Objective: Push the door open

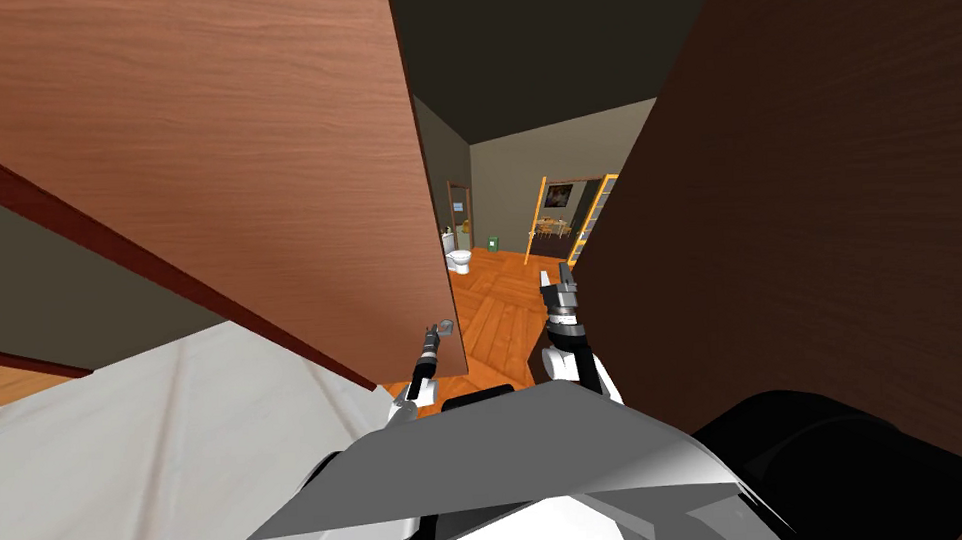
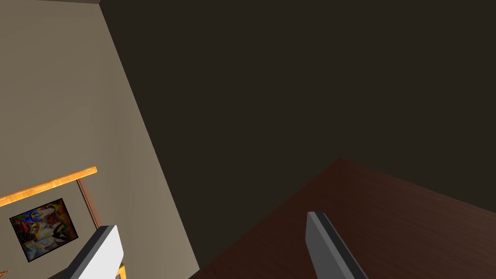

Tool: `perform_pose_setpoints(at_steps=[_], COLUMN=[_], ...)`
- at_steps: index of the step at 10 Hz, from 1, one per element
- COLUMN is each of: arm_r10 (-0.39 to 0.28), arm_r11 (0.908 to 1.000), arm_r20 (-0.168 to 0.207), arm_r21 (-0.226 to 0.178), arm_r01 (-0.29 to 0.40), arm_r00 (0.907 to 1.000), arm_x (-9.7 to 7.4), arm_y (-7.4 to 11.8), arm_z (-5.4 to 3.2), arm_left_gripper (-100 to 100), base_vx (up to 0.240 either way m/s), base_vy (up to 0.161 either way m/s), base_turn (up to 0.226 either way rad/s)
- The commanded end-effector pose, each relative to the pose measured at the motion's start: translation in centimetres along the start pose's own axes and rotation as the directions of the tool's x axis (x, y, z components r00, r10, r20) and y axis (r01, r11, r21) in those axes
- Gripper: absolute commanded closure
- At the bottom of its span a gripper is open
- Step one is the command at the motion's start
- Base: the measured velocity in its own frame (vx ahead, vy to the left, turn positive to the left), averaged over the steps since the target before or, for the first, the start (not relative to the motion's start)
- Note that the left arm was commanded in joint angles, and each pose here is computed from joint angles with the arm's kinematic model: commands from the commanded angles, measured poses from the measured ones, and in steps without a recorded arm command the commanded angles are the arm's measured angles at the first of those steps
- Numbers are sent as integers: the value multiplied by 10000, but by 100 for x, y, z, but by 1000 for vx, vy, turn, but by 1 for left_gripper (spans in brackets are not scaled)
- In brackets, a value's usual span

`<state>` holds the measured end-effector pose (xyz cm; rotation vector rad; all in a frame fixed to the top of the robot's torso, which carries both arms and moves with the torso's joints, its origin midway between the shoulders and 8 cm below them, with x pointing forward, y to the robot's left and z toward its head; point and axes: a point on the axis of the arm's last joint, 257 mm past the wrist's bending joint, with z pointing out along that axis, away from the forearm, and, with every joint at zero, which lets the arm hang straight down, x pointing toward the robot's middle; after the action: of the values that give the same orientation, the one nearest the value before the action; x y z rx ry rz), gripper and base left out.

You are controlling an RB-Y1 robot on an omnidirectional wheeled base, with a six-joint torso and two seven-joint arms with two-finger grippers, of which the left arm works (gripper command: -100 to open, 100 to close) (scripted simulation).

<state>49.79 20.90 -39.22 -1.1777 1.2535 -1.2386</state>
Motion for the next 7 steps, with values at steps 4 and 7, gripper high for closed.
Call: perform_pose_setpoints(at_steps=[4,7], arm_r10=[291,460], arm_r11=[9996,9989], arm_r20=[346,646], arm_r21=[41,67], arm_r01=[-292,-465], arm_r00=[9990,9969], arm_x=[-215,-357], arm_y=[-22,-40], arm_z=[10,15], arm_left_gripper=[100,100], base_vx=[185,236], base_vy=[-25,-34], base_turn=[76,122])
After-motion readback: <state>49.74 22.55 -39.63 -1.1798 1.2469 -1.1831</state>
